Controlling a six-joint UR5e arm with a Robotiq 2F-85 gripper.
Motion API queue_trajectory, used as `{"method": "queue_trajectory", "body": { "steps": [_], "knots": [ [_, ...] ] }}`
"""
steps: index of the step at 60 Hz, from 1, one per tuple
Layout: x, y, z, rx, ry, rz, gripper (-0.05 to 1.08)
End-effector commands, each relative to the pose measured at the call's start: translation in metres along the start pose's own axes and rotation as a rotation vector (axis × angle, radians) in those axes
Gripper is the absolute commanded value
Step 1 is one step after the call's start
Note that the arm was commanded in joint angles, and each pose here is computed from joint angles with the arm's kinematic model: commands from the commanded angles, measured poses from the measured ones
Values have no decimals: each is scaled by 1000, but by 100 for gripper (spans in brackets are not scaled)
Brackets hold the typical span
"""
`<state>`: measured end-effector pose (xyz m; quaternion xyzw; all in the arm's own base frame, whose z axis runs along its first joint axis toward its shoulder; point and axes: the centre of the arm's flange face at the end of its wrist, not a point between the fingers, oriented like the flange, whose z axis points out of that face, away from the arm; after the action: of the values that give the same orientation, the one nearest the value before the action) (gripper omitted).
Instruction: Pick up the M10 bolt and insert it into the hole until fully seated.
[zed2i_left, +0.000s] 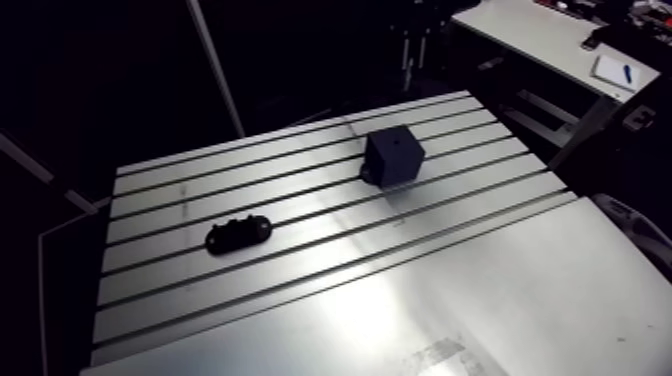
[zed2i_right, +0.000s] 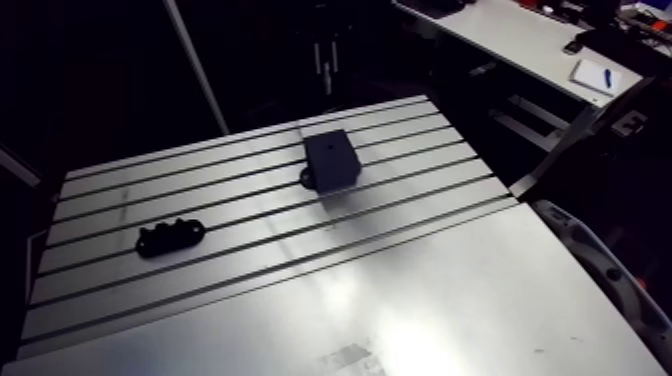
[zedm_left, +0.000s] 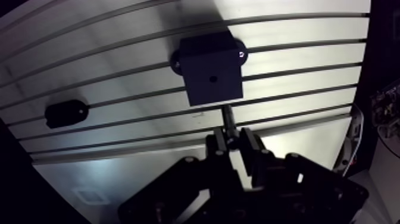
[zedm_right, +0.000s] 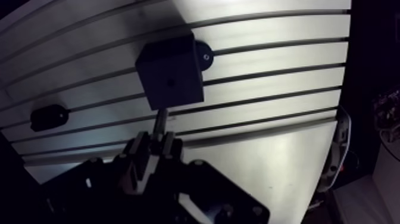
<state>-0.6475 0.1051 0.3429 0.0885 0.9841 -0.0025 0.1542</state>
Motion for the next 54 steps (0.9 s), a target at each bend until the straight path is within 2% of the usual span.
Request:
{"method": "queue_trajectory", "body": {
  "steps": [1,22,34,48,54],
  "knots": [
    [4,3,13,17,8,8,108],
    [2,3,42,24,-16,12,108],
    [3,4,47,23,3,20,108],
    [2,3,56,22,-6,24,108],
    [3,2,55,20,5,21,108]
  ]
}}
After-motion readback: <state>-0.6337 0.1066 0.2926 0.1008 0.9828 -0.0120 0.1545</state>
